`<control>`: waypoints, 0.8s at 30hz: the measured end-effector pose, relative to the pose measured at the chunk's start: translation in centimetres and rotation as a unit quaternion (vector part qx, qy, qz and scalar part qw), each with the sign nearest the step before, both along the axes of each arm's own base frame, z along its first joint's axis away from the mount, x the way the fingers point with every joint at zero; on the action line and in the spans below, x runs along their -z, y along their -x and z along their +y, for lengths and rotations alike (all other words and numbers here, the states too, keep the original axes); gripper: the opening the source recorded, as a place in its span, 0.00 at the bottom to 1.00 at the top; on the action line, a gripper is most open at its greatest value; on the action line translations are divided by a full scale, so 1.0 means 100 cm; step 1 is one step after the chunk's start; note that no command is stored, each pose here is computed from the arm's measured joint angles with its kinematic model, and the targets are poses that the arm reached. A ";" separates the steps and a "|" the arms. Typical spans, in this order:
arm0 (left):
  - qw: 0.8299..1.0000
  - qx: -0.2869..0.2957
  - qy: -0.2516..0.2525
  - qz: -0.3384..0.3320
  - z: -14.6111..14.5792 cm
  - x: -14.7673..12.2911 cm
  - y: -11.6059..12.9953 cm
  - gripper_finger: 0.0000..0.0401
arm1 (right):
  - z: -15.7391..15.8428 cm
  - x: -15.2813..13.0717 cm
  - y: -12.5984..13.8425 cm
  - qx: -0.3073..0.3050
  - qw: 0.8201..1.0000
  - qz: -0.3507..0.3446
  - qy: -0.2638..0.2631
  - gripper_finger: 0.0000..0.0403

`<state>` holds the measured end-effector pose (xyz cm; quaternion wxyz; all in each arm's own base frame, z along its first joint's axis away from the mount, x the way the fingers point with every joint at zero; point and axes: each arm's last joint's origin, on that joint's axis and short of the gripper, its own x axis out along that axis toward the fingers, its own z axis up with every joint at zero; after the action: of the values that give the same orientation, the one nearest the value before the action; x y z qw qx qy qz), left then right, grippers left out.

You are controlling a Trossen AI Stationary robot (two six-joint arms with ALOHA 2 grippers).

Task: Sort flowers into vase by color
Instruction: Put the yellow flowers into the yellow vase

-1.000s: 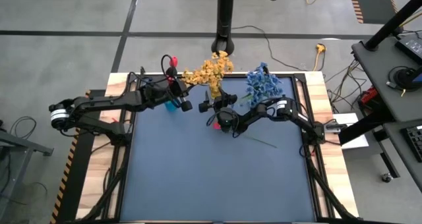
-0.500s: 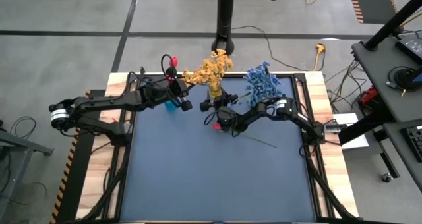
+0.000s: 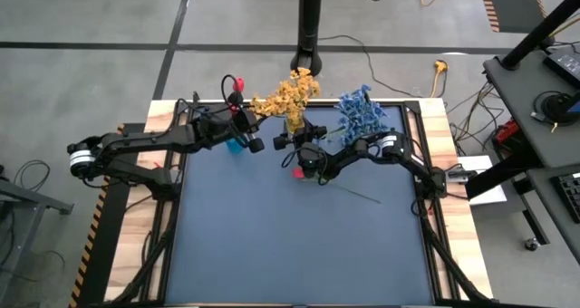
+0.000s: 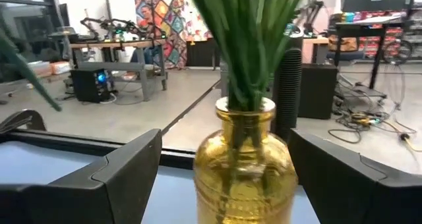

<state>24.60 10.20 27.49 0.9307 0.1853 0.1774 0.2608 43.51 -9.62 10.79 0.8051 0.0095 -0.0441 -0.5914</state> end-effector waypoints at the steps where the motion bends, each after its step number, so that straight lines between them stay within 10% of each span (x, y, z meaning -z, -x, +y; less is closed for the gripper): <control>1: 1.000 0.000 0.000 0.000 0.000 0.000 0.000 0.00 | -0.001 0.000 -0.001 -0.004 1.000 0.000 0.001 0.80; 24: 1.000 0.000 -0.001 0.005 0.000 0.001 0.000 0.00 | -0.021 -0.002 0.000 -0.008 1.000 -0.022 -0.005 0.80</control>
<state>24.57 10.23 27.41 0.9297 0.1873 0.1820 0.2598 43.47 -11.70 11.01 0.8084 0.0266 -0.0588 -0.5851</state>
